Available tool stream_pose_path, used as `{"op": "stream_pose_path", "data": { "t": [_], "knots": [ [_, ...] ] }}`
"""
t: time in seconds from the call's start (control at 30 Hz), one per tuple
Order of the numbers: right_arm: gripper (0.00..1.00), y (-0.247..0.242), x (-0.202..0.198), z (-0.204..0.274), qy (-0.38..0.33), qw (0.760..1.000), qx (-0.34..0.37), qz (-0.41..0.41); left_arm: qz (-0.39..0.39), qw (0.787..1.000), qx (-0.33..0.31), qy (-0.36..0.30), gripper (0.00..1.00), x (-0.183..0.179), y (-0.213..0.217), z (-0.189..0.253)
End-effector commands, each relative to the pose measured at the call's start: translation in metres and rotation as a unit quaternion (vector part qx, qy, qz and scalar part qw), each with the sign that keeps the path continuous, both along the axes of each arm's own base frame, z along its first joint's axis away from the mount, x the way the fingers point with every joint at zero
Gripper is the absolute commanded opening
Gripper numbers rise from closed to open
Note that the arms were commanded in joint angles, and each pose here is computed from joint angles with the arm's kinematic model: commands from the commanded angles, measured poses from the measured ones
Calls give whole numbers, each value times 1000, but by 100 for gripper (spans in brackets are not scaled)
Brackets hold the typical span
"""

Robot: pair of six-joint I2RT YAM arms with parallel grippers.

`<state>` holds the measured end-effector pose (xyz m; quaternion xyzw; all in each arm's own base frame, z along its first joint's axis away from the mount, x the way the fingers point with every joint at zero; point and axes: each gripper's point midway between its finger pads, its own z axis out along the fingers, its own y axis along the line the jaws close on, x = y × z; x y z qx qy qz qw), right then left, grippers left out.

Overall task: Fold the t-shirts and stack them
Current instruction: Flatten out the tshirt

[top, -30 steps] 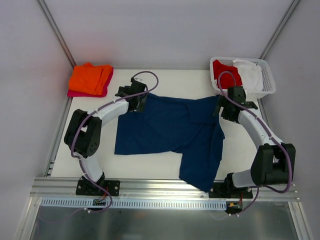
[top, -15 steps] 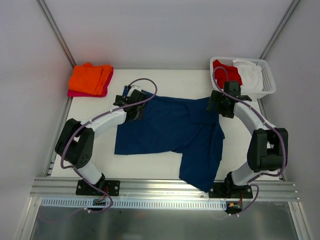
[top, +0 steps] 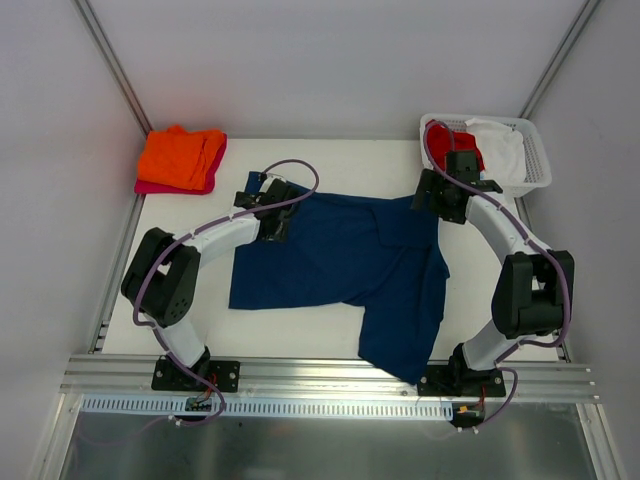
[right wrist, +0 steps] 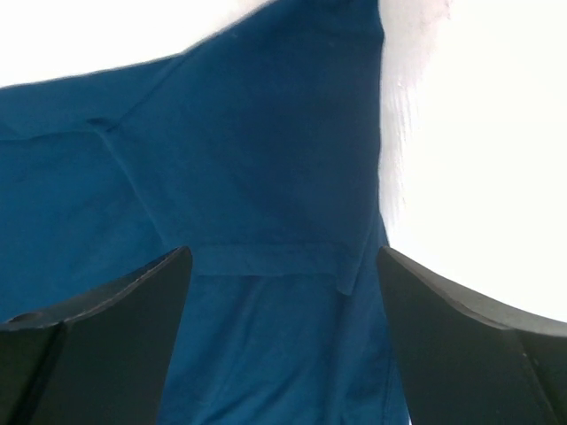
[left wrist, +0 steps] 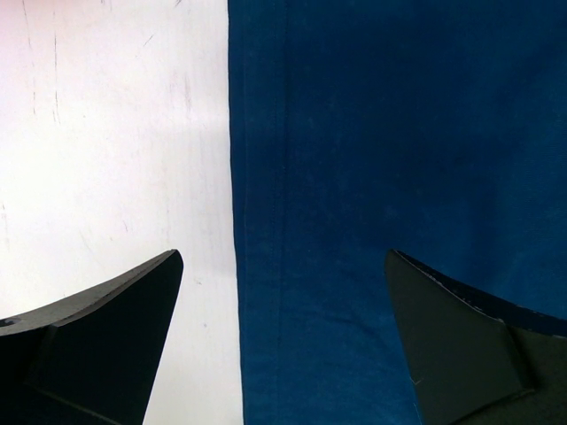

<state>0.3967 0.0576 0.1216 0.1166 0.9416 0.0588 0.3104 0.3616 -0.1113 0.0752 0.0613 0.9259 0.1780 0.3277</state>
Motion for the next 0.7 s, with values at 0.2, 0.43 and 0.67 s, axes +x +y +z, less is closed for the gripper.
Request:
{"op": "stream_pose_path", "data": {
  "t": [0.2, 0.43, 0.67],
  "knots": [
    [89, -9, -34, -31, 31, 999, -7, -34, -4, 1000, -3, -4, 99, 2, -5, 5],
    [89, -2, -37, -43, 32, 999, 13, -36, -4, 1000, -6, -8, 99, 2, -5, 8],
    [89, 7, -24, -34, 27, 999, 13, -22, -3, 1000, -4, -3, 99, 1, -5, 4]
  ]
}}
